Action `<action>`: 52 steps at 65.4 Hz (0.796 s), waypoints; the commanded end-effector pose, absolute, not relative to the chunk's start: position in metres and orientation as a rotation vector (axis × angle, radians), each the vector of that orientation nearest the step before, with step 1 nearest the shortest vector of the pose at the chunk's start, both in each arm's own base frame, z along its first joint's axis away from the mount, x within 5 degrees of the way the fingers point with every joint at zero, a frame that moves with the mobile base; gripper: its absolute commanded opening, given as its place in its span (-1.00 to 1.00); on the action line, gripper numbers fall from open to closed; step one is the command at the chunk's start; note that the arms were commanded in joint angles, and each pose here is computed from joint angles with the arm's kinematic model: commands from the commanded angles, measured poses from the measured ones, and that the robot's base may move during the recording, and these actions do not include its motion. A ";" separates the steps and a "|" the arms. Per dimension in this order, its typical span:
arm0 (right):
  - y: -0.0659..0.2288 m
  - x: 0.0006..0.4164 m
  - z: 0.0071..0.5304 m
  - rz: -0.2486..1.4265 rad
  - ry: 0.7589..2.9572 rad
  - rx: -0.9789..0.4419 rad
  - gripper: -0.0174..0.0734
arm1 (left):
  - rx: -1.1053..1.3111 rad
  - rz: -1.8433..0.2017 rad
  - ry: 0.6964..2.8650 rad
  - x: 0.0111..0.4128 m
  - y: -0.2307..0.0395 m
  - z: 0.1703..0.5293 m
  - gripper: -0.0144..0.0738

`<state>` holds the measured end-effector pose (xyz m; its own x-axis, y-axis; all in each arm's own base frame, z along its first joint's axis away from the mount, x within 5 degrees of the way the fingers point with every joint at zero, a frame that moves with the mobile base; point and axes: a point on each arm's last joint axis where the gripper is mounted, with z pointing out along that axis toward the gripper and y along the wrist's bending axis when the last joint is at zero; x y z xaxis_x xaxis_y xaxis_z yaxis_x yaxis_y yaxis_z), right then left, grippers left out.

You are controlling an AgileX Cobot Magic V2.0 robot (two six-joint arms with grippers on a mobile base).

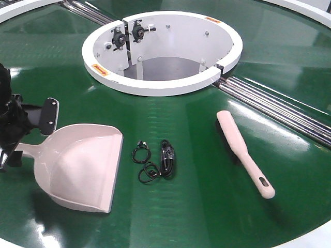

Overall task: Clean and inspect green conveyor with broom and dustpan
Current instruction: 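Close the left gripper on the dustpan handle near the pan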

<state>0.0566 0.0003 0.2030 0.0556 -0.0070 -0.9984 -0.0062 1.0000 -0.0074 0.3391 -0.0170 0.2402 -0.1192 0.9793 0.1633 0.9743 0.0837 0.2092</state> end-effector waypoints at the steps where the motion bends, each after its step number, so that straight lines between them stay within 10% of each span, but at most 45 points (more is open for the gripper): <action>1: 0.001 0.055 0.209 -0.011 1.429 -0.019 -0.64 | 2.022 0.499 2.235 0.342 -0.016 0.257 0.57; 40: 0.001 0.055 0.209 -0.011 1.429 -0.019 -0.64 | 2.166 0.578 2.232 0.358 -0.010 0.226 0.53; 52: 0.001 0.055 0.209 -0.011 1.429 -0.019 -0.64 | 2.254 0.614 2.181 0.359 -0.007 0.225 0.24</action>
<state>0.0566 0.0003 0.2030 0.0556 -0.0070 -0.9984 -0.0062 1.0000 -0.0074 0.3582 -0.0095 0.2024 -0.0272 0.9584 0.2842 0.9865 -0.0202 0.1627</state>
